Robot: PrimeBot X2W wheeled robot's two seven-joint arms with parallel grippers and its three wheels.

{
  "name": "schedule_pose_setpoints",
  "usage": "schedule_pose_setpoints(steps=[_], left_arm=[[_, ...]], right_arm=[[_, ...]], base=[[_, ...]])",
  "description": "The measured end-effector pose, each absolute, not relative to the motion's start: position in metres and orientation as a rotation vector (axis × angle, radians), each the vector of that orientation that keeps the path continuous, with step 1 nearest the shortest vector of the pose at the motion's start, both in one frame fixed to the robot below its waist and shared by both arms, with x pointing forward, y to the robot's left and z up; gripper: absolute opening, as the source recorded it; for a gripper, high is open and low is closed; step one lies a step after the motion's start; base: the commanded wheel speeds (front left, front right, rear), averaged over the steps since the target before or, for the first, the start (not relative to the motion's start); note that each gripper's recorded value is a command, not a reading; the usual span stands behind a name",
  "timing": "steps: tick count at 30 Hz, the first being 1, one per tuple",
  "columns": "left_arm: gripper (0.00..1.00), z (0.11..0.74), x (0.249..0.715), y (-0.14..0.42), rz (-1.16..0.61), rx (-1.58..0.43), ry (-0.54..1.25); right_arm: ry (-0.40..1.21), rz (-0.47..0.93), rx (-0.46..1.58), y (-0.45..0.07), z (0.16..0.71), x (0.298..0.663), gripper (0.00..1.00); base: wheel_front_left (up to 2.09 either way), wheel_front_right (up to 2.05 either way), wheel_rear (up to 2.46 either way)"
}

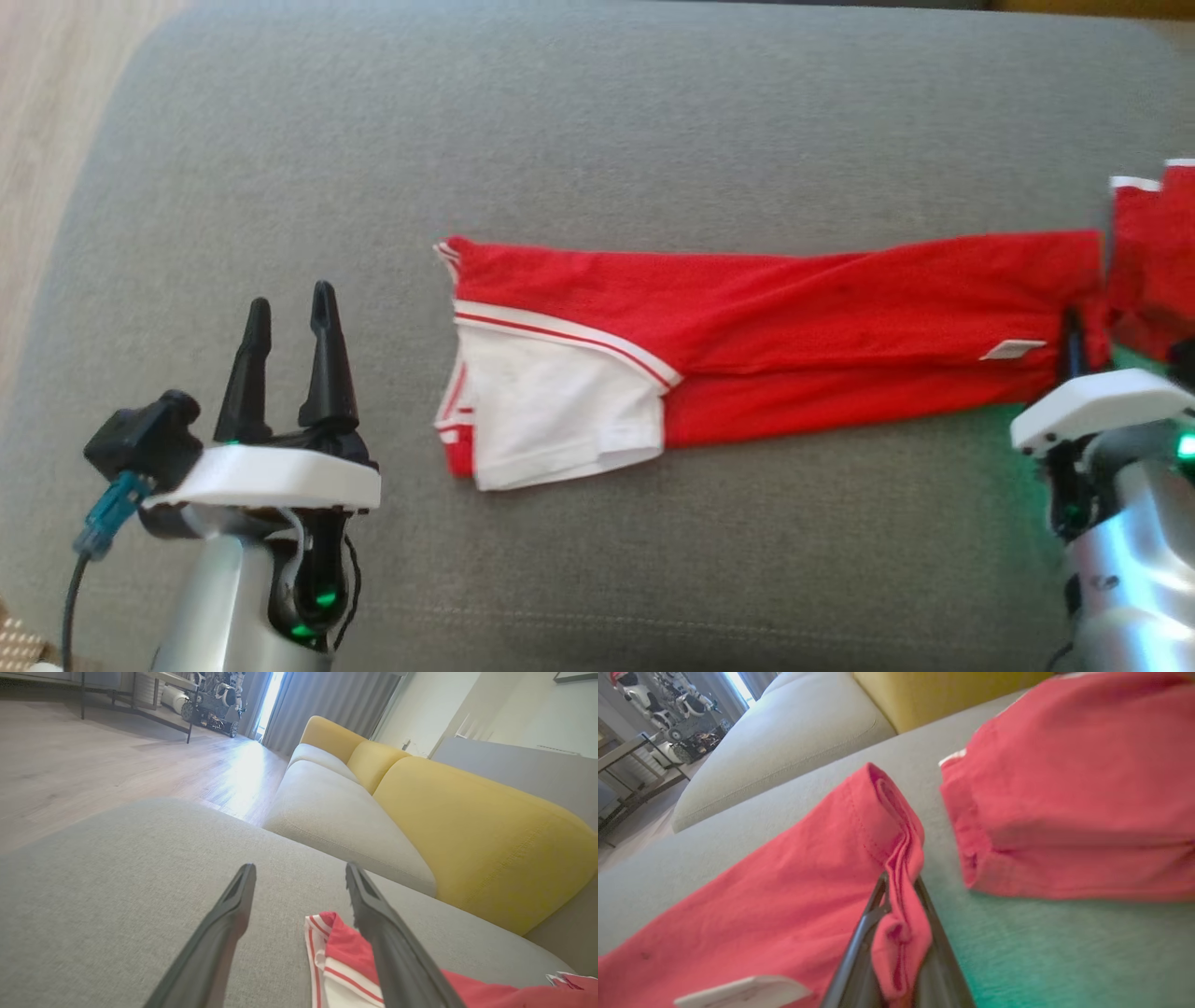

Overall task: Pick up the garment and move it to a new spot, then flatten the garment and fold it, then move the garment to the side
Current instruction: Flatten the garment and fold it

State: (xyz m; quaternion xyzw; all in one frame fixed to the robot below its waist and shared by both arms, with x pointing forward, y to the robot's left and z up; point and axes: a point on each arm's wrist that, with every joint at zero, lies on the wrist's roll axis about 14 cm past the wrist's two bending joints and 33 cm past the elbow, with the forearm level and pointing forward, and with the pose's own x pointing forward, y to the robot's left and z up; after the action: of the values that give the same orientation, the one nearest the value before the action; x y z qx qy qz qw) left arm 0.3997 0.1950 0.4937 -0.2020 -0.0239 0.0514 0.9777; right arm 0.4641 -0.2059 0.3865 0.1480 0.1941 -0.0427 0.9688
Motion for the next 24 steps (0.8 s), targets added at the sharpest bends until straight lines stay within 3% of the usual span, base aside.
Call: schedule_pose_setpoints(steps=[8, 19, 24], left_arm=[[1.00, 0.504, 0.403, 0.188, 0.079, -0.456, -0.077], [1.00, 0.515, 0.399, 0.183, 0.058, -0.462, -0.103], [1.00, 0.514, 0.394, 0.188, 0.076, -0.459, -0.102]], right_arm=[[0.259, -0.189, 0.200, -0.263, 0.430, 0.459, 0.00], [0.159, 0.036, 0.352, -0.178, 0.487, 0.468, 0.00], [0.167, 0.251, 0.494, -0.110, 0.507, 0.458, 0.00]], base=[[0.00, 0.00, 0.00], [0.00, 0.00, 0.00], [0.00, 0.00, 0.00]])
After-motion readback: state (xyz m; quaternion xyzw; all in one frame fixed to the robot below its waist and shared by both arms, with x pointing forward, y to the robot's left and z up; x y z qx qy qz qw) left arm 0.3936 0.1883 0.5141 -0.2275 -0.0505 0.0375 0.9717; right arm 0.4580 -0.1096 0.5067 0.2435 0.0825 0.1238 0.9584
